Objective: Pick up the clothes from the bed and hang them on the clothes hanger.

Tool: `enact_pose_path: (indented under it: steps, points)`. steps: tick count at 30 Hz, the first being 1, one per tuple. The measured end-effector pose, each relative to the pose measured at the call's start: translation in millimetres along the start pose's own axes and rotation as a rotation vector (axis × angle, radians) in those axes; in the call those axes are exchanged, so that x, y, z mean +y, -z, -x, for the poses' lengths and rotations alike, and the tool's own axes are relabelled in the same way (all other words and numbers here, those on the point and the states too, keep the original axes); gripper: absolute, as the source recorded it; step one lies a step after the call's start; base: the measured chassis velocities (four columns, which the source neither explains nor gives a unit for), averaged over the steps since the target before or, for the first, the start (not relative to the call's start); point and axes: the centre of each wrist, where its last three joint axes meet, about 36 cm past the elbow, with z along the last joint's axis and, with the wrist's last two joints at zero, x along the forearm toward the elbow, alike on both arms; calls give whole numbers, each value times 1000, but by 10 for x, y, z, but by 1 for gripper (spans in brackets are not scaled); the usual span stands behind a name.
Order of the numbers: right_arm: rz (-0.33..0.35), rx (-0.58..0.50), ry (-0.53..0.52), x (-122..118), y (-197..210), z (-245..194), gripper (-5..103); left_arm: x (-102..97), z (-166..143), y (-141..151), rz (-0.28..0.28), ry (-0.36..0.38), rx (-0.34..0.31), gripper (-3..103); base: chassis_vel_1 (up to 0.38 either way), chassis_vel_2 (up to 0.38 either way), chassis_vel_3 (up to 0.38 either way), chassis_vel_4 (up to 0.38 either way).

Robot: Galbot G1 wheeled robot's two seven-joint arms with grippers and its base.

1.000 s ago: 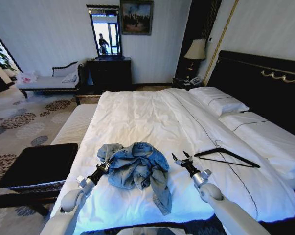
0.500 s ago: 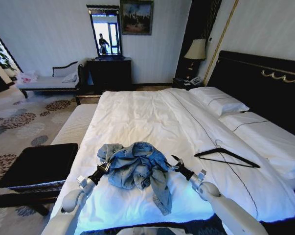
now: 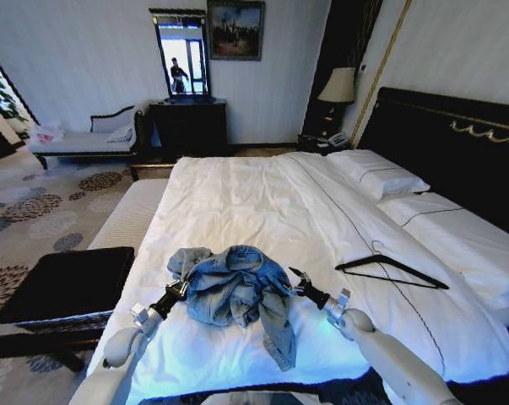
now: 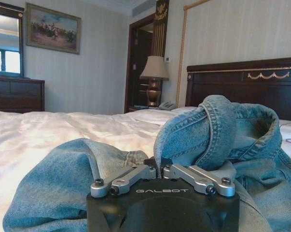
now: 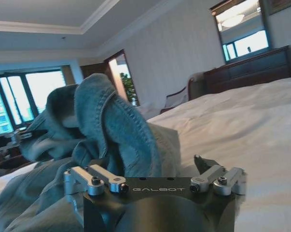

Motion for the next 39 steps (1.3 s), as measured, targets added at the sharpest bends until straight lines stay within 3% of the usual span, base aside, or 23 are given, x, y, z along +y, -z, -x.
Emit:
enact_pose_path:
  steps: [5,8,14,18,20,23,25,27,31,35,37,39]
  points:
    - [-9,5,17,-17,2,-13,84,28,-8,22,11,-5,5,2,0,0,0,0]
    - [-14,-7,9,11,22,19,67,38,-7,37,15,-6,4,2,0,0,0,0]
    - [-7,-27,-7,71,26,88,50,50,-12,44,12,-5,4,2,0,0,0,0]
    - [-4,-38,-10,106,-2,115,28,65,-14,76,5,-2,-5,2,0,0,0,0]
    - [-3,-41,-10,116,-13,119,28,71,-17,79,2,0,-6,2,0,0,0,0]
    - [-1,-52,2,161,-39,138,12,100,-28,80,-6,10,-6,2,0,0,0,0]
    - [-2,-58,11,184,-36,149,12,103,-25,85,-10,13,-9,2,0,0,0,0]
    - [-11,-77,27,227,-16,172,3,103,-4,119,-22,22,-24,2,0,0,0,0]
    - [-28,-135,44,302,68,234,2,90,47,194,-39,36,-60,2,0,0,0,0]
    - [-65,-202,50,373,269,338,2,42,132,379,-47,54,-124,2,0,0,0,0]
    - [-107,-252,27,414,496,445,2,0,216,661,-47,58,-201,2,0,0,0,0]
    - [-131,-284,14,428,629,507,2,-11,254,815,-54,63,-237,2,0,0,0,0]
